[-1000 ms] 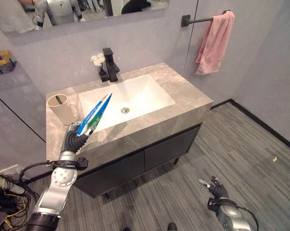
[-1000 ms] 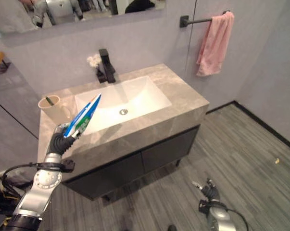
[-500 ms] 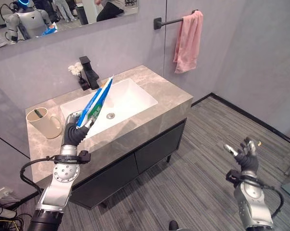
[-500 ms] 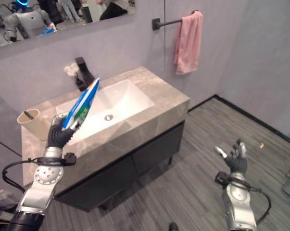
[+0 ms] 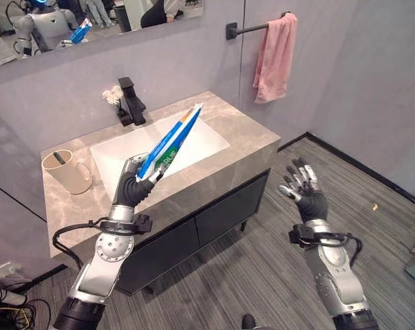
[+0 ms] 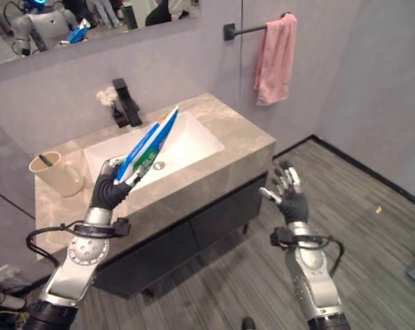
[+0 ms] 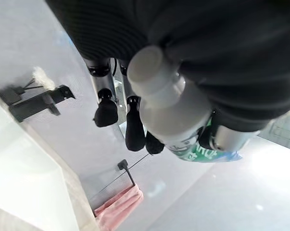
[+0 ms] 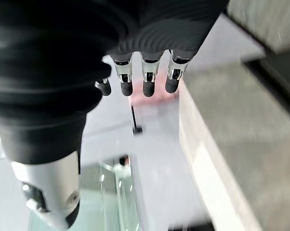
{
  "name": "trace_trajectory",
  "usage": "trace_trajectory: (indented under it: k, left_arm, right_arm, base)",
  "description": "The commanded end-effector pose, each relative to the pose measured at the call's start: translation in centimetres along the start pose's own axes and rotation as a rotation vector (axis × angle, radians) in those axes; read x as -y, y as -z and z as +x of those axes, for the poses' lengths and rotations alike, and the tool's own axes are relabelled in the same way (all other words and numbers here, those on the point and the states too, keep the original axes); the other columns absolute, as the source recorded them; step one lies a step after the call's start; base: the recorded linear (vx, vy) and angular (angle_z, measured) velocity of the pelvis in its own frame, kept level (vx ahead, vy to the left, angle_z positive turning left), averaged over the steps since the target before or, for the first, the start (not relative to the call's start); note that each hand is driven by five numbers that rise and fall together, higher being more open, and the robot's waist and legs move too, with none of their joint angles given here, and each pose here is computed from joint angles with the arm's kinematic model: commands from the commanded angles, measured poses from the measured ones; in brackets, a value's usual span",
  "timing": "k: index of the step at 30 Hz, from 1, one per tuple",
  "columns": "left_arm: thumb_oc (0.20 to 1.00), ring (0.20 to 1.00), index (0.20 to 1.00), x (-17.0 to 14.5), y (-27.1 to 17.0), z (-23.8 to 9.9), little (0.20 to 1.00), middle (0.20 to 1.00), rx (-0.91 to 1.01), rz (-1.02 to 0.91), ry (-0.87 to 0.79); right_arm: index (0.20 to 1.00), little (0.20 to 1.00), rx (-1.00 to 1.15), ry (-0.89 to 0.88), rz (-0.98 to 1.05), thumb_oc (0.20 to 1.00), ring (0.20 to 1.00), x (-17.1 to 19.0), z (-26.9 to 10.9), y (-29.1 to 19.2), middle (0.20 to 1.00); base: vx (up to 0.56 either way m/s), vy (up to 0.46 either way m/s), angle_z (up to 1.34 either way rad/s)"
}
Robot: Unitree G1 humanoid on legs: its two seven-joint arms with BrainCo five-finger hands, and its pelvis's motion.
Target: Put brush and paste in cup on sink, flatten towel.
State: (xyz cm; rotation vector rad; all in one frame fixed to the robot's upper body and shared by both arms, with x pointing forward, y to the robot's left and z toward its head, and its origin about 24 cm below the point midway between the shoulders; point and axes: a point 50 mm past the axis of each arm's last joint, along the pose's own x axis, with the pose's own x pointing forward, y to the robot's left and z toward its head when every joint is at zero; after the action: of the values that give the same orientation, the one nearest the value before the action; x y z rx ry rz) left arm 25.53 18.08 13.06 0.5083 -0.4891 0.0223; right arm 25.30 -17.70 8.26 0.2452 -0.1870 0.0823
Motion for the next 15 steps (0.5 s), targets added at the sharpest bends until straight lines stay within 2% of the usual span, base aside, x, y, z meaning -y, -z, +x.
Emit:
trace_trajectory:
  k: [1,6,15]
  left_arm:
    - [0.200,0.200,0.200,-2.0,-4.7,3.1,0.200,0.200,0.308,0.141,-0.010]
    - [0.200,0.200,0.200,-2.5,-5.5,3.3,0.200,0.200,0.355,0.221,-0.004]
    - [0.200,0.200,0.200,-2.5,-6.0,3.3,0.200,0.200,0.386,0.251,0.030]
  right_arm:
    - [1.000,1.000,0.120,-0.100,0.143,1.000,1.000,-1.6,1.8,-2.5,1.000]
    - [1.000,1.000,0.121,-0.161,0.210,1.000,1.000,-2.6,2.5,-3.0,1.000]
    - [1.000,1.000,0.094,-0.268,0.362,1.000,1.000,-5.0,4.0,-3.0,1.000]
  base:
    - [0.00,-0.003,0.11]
    - [0.01,-0.003,0.18]
    - [0.00,0.001,0.16]
